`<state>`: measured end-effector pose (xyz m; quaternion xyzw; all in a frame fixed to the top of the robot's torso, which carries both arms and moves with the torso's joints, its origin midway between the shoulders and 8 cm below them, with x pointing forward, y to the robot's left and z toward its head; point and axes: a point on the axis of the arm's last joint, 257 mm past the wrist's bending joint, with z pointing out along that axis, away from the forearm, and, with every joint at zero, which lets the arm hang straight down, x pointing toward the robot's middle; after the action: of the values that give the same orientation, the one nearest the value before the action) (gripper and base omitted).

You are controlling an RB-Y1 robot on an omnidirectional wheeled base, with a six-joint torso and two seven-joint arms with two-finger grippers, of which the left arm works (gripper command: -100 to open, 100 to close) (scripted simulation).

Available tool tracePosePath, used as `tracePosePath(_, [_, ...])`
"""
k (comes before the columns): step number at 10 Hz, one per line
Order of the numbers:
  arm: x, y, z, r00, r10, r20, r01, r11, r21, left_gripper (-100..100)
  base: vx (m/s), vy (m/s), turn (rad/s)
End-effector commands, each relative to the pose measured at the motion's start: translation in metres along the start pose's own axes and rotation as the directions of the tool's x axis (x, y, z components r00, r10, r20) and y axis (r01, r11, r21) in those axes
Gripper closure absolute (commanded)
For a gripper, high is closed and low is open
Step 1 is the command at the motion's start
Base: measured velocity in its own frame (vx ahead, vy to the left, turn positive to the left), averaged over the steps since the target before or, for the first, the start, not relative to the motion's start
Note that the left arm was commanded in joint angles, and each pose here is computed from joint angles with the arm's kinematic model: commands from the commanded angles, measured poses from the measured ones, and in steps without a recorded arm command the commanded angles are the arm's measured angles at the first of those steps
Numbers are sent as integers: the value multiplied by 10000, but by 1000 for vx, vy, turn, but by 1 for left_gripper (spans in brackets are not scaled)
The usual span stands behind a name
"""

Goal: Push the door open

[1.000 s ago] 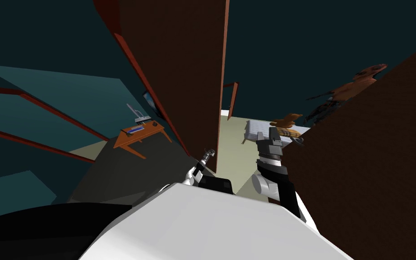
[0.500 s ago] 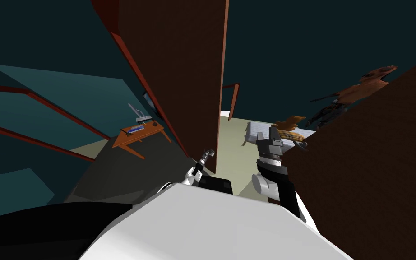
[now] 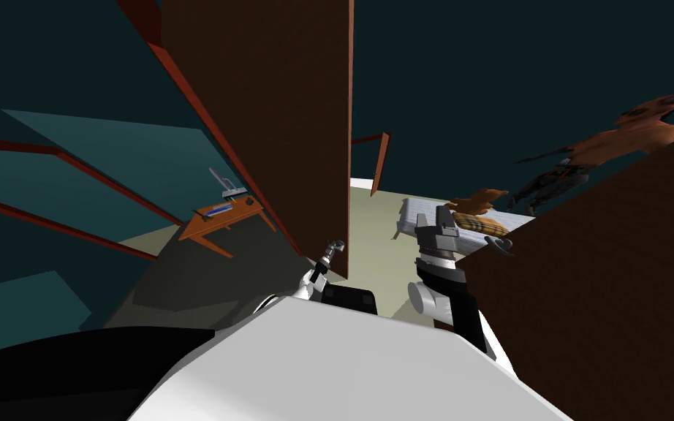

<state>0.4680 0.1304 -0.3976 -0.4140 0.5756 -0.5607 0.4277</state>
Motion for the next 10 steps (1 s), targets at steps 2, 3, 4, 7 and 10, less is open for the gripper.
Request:
tracePosePath(2, [-287,-65,9,9982,88,590,-93,9999,89,100,139,-121,58])
tracePosePath(3, [-326,-64,8,9975,79,704,-85,9999,84,100,167,-152,73])
tracePosePath(4, [-398,-63,6,9957,55,928,-62,10000,75,100,133,-178,64])
tracePosePath(7, [-519,-59,0,9910,-14,1341,6,10000,60,100,129,-126,59])
tracePosePath(10, [-639,-51,-8,9830,-150,1832,143,9999,49,100,164,-159,73])
